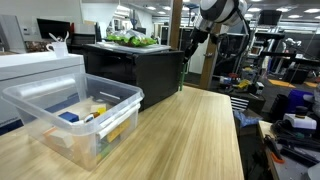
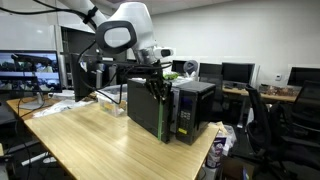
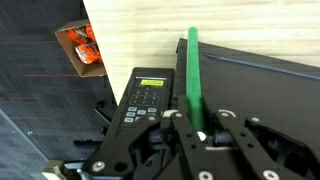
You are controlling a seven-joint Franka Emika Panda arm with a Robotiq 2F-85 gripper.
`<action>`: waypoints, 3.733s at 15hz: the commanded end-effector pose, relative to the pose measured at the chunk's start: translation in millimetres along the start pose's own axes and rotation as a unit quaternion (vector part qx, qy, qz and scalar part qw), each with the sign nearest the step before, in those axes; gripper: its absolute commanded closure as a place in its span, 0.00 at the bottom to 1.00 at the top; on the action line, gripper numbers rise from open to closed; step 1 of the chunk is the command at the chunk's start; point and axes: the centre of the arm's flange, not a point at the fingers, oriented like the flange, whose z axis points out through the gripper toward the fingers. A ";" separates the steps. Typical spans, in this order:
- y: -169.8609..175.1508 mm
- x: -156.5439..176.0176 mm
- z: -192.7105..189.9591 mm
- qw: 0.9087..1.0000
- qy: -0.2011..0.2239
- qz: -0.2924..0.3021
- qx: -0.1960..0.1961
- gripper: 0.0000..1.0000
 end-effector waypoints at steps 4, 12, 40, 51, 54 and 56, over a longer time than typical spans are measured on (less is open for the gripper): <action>-29.0 -32.9 -15.4 0.999 -0.005 -0.035 -0.038 0.95; -70.4 -69.3 -56.9 0.997 -0.001 -0.037 -0.067 0.95; -18.6 -54.7 -156.5 0.989 0.096 0.111 -0.022 0.00; -6.5 -26.9 -128.9 0.989 0.077 0.127 -0.009 0.00; -5.5 -19.8 -123.0 0.989 0.074 0.130 -0.005 0.00; -5.8 -15.5 -119.3 0.989 0.071 0.130 -0.003 0.00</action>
